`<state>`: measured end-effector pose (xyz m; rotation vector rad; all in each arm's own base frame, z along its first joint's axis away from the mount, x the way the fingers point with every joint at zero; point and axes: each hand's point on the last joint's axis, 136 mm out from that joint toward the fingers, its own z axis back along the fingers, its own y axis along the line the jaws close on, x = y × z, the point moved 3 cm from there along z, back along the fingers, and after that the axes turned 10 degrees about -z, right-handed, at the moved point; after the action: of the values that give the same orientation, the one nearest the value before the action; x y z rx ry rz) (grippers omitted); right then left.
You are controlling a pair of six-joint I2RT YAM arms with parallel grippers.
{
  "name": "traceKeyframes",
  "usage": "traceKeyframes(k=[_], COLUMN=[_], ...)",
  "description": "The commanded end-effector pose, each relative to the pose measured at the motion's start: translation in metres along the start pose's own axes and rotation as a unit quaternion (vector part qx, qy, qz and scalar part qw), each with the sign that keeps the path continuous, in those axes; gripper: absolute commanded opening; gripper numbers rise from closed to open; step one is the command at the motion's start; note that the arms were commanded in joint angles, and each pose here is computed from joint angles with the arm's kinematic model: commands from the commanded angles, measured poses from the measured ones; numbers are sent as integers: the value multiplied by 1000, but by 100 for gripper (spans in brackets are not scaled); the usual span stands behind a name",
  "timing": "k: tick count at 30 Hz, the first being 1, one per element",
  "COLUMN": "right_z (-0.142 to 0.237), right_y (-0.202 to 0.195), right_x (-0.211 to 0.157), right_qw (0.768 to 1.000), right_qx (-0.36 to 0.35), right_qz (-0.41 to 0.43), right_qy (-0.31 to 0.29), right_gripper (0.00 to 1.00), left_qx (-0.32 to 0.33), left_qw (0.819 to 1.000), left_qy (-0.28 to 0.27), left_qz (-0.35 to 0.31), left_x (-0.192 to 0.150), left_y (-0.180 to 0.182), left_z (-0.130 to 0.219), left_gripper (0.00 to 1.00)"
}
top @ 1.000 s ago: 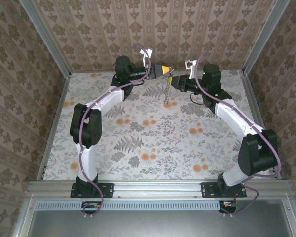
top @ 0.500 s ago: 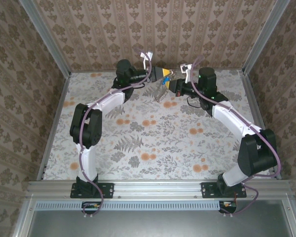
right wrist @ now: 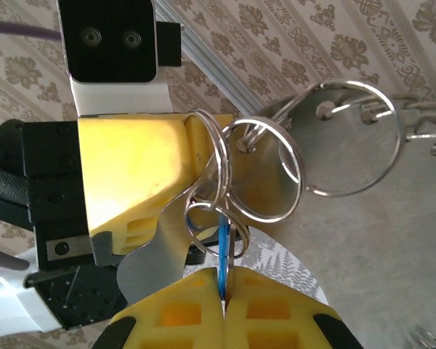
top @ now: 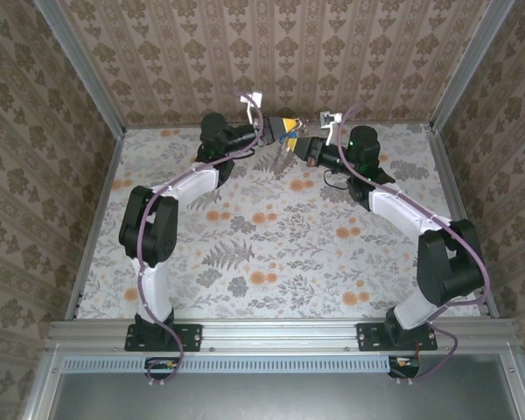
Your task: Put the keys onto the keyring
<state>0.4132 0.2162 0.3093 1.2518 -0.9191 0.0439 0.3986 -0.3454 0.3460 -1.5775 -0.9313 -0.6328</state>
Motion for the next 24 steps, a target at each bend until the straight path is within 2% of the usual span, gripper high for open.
traceKeyframes(k=[1, 4, 11, 13, 16, 17, 24], right_z=[-12, -17, -2, 4, 17, 23, 60], right_y=[22, 27, 18, 14, 9, 7, 7], right_x=[5, -1, -5, -4, -4, -3, 12], right_qw=[997, 996, 999, 1000, 1000, 1000, 999], right_qx=[74, 86, 37, 24, 2, -3, -33], right_qz=[-13, -12, 0, -2, -4, -4, -7], right_qy=[-6, 17, 22, 18, 13, 10, -35], right_gripper=[0, 0, 0, 8, 27, 30, 38], left_qx=[-39, -41, -34, -31, -27, -24, -19], left_qw=[999, 999, 999, 999, 999, 999, 998], left_qy=[-20, -23, -30, -33, -39, -41, -48], left_qz=[-30, -25, -27, -27, -28, -27, -24], left_x=[11, 11, 13, 14, 16, 17, 17], left_y=[-35, -34, -30, -28, -25, -24, -20], left_z=[-6, -7, -6, -4, -2, -1, 2], left_gripper=[0, 0, 0, 0, 0, 0, 0])
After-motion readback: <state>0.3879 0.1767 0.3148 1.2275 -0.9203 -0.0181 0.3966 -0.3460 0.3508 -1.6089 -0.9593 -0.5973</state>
